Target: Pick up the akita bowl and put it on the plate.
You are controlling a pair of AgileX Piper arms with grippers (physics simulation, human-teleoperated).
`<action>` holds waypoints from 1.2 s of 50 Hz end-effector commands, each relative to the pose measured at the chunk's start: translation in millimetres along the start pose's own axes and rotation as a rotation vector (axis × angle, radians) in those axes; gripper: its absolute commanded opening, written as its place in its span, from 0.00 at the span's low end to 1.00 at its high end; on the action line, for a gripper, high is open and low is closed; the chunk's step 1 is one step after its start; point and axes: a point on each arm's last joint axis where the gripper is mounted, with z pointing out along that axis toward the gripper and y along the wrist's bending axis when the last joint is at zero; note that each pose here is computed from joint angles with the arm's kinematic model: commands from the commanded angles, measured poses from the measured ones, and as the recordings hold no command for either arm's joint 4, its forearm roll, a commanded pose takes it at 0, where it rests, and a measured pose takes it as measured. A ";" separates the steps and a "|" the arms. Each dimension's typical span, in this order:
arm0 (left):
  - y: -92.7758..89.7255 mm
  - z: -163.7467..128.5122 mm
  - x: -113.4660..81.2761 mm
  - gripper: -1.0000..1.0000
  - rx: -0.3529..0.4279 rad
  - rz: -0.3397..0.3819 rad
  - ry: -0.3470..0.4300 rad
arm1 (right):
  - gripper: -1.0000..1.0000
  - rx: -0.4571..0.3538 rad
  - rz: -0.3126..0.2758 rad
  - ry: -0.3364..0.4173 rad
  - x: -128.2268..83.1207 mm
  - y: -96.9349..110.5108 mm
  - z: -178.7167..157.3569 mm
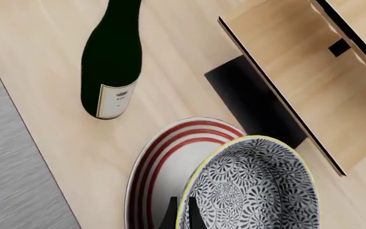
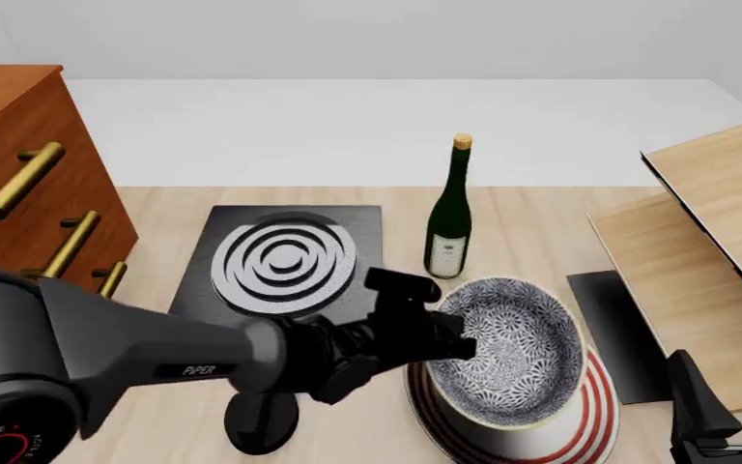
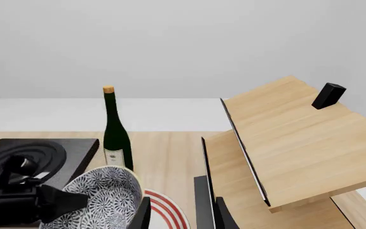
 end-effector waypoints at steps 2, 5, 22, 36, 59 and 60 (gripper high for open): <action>0.3 8.8 6.9 0.00 -0.004 0.000 0.016 | 1.00 0.000 0.000 0.000 0.0 0.0 0.0; -0.3 9.9 10.2 0.00 -0.004 -0.003 0.026 | 1.00 0.000 0.000 0.000 0.0 0.0 0.0; 1.7 13.9 16.9 0.00 -0.010 -0.006 0.042 | 1.00 0.000 0.000 0.000 0.0 0.0 0.0; -14.8 -9.4 11.2 1.00 0.035 0.021 0.014 | 1.00 0.000 0.000 0.000 0.0 0.0 0.0; -28.7 -112.1 -76.5 1.00 0.083 0.046 -0.238 | 1.00 0.000 0.000 0.000 0.0 0.0 0.0; -29.3 -114.9 -78.3 1.00 0.083 0.053 -0.242 | 1.00 0.000 0.000 0.000 0.0 0.0 0.0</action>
